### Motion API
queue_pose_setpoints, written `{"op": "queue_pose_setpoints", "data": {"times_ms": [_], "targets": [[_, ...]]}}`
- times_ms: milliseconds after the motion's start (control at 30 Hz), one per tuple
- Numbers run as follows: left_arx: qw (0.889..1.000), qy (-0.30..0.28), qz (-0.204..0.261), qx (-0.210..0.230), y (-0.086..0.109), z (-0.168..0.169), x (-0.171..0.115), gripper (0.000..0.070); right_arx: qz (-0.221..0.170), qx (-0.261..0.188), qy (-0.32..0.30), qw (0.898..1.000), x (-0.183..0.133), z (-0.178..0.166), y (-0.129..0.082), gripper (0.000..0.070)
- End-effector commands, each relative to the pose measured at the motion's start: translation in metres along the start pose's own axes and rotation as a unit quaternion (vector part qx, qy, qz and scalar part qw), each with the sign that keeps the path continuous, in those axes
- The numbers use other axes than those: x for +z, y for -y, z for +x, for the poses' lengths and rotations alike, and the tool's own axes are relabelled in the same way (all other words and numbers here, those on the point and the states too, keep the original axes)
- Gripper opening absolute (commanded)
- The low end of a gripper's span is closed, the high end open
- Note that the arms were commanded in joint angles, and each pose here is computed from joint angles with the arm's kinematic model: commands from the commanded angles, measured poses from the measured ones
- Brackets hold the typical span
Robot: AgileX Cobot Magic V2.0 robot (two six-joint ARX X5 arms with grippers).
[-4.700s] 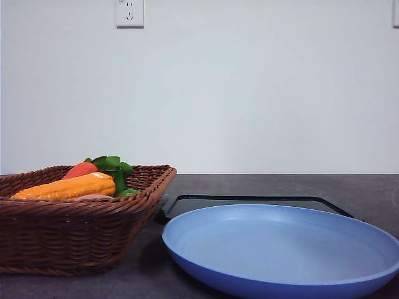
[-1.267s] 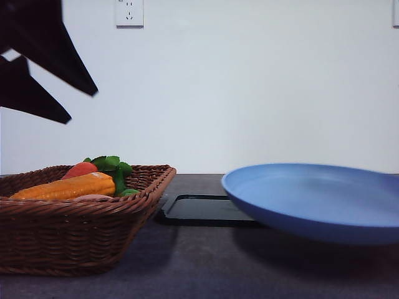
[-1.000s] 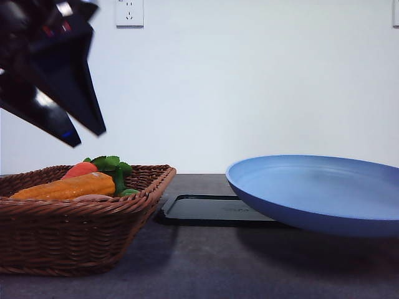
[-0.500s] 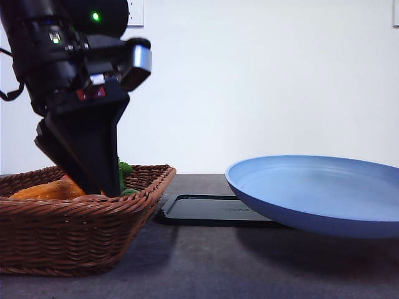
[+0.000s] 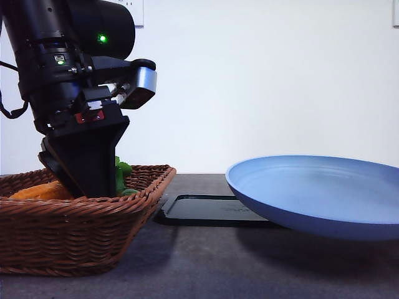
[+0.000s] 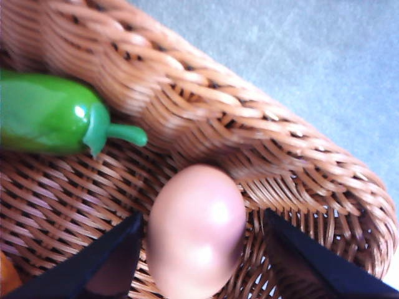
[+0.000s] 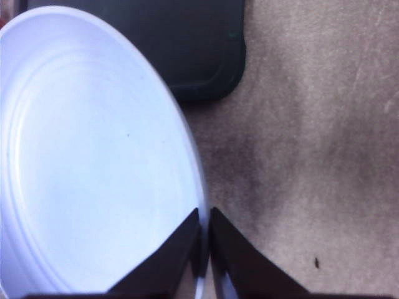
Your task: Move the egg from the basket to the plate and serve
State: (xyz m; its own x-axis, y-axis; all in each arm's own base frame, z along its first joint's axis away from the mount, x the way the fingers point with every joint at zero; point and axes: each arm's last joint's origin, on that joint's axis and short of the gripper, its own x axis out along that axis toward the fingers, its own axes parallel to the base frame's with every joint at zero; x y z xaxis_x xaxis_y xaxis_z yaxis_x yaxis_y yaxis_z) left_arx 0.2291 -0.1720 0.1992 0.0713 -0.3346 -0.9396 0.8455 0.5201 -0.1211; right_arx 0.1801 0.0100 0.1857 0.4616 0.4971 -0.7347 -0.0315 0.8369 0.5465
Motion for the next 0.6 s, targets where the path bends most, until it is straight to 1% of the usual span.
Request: {"op": "queue_pose_setpoints", "data": {"times_ms": [0, 267, 567], "targets": [[1.000, 0.006, 0.013, 0.002, 0.0005, 0.0000, 0.0072, 0.0393, -0.006, 0.005, 0.004, 1.000, 0.0024, 0.0001, -0.0007, 0.0000], [1.000, 0.016, 0.016, 0.006, -0.0006, 0.0005, 0.0092, 0.0393, -0.008, 0.005, 0.004, 1.000, 0.0025, 0.0001, -0.0007, 0.0000], [1.000, 0.000, 0.012, 0.000, -0.0026, 0.0095, 0.0087, 0.0393, -0.010, 0.005, 0.004, 1.000, 0.0025, 0.0001, -0.0007, 0.0000]]}}
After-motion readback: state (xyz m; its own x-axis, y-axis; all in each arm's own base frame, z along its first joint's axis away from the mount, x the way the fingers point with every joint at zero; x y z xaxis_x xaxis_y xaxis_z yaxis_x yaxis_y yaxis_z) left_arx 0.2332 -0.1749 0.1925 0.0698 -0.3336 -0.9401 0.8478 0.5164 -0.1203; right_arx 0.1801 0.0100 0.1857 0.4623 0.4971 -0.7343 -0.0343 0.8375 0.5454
